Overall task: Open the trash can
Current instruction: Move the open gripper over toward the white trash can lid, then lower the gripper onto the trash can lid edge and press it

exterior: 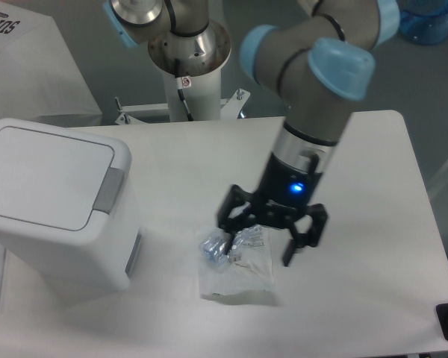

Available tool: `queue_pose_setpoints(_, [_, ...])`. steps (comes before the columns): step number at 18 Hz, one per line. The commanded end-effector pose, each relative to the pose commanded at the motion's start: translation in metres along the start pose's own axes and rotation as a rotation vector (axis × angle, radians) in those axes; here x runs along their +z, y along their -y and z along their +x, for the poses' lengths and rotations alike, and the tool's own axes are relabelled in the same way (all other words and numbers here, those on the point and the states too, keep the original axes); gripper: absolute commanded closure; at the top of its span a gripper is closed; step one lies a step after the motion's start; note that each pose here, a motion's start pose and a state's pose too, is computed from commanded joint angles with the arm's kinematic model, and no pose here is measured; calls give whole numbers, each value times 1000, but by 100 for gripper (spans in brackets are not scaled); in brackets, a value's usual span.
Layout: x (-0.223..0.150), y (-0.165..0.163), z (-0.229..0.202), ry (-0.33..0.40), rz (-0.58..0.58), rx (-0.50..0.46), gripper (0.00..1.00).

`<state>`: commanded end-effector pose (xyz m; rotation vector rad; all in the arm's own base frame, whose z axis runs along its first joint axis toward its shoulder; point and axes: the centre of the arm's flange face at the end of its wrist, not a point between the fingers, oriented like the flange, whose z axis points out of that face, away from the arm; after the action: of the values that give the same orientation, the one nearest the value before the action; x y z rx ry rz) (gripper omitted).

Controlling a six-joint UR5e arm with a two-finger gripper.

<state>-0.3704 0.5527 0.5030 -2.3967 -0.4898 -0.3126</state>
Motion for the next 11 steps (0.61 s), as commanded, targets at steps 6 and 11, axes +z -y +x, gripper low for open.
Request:
queue_pose_setpoints(6, [8,-3,47,-37,-14,23,0])
queue_pose_setpoints(11, [14,-15,69,-46,-37,17,0])
